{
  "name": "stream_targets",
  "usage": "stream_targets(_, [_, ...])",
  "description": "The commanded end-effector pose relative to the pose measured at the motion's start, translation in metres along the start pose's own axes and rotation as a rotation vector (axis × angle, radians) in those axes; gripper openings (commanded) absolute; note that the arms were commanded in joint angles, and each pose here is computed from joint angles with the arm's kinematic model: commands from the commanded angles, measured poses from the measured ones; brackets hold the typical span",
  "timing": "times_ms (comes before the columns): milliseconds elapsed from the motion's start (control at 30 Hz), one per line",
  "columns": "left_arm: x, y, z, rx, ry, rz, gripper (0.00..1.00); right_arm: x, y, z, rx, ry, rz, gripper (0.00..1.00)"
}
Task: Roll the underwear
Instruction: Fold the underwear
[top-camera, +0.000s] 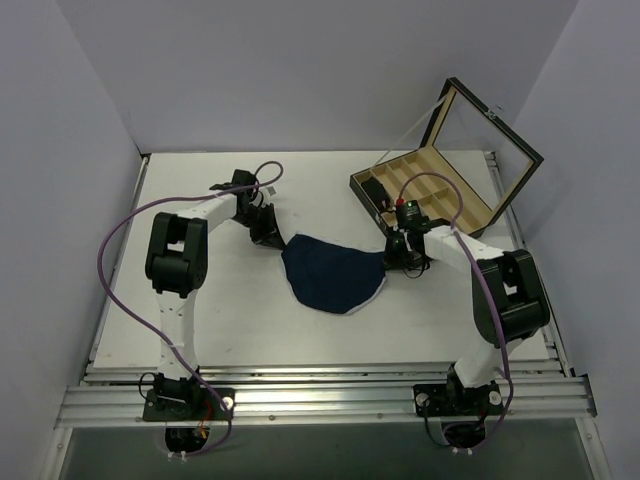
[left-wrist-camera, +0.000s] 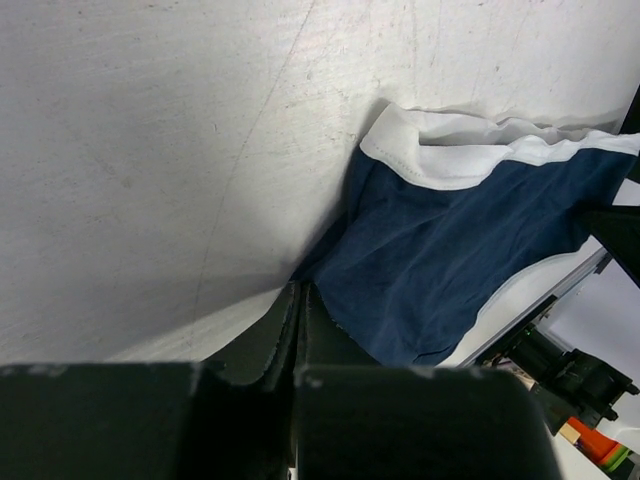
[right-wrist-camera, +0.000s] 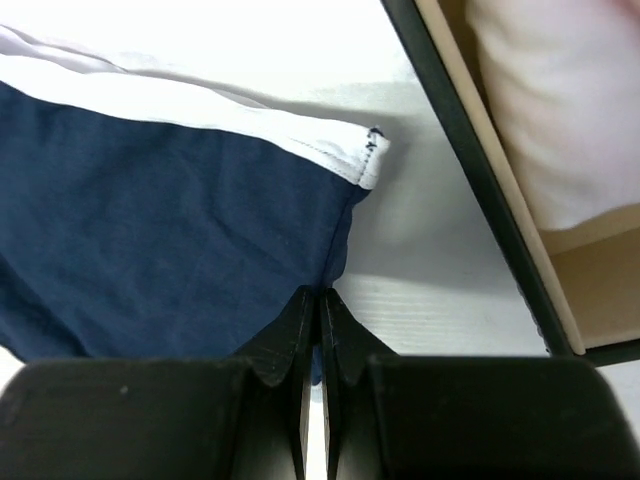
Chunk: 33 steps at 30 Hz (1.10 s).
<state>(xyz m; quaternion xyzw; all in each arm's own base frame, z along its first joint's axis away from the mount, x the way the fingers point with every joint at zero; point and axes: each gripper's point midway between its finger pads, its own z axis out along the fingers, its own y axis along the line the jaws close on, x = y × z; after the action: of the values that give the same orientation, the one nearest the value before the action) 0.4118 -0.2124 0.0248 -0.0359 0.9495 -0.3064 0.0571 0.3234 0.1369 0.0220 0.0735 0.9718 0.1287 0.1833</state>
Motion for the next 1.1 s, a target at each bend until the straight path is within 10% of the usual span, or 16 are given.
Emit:
stream_targets(0, [-0.008,-0.008,0.000,0.038,-0.030,0.020,0.02,-0.010,0.014,-0.010,-0.039,0.007,0.018,0.00])
stream_targets(1067, [-0.006,-0.023,-0.006,0.085,-0.054,0.013,0.02,-0.033,0.167,-0.010,-0.226,-0.008,-0.002,0.00])
